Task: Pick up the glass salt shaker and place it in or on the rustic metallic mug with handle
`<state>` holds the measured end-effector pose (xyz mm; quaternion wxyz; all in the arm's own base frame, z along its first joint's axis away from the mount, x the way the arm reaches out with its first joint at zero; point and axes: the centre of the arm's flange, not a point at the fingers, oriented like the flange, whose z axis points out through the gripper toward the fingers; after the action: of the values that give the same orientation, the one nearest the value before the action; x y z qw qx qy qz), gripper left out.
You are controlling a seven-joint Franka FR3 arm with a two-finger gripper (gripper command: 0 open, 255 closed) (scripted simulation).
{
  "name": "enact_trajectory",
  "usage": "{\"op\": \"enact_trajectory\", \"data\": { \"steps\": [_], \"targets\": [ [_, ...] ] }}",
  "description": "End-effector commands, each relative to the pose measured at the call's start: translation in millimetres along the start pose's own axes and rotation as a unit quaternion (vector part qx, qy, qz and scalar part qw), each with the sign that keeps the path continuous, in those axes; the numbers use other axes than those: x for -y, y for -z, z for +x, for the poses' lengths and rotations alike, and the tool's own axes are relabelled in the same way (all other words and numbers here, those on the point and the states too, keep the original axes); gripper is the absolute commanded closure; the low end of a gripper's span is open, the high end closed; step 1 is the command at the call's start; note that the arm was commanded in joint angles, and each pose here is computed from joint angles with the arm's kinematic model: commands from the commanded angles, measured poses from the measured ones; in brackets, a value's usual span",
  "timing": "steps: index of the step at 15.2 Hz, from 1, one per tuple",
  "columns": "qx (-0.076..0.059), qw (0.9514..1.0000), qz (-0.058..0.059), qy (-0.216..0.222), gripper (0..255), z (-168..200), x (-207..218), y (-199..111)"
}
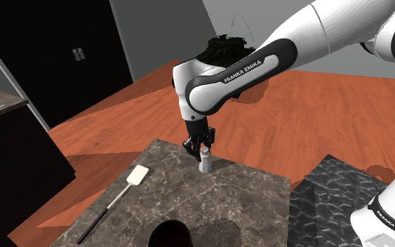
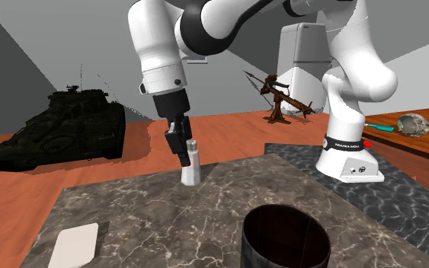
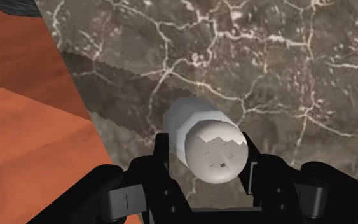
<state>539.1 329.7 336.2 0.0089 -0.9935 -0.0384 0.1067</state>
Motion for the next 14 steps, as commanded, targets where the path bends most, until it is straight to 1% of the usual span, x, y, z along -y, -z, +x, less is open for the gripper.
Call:
{"op": "enact_trajectory", "data": {
  "steps": [1,5,14],
  "targets": [
    [0.001,1.0,0.0,0.0,255,-0.3,0.2,-1.0],
    [0.001,1.0,0.0,0.0,255,-0.3,0.2,-0.8],
    [0.001,1.0,0.0,0.0,255,-10.4,1.5,45.7]
  ]
}}
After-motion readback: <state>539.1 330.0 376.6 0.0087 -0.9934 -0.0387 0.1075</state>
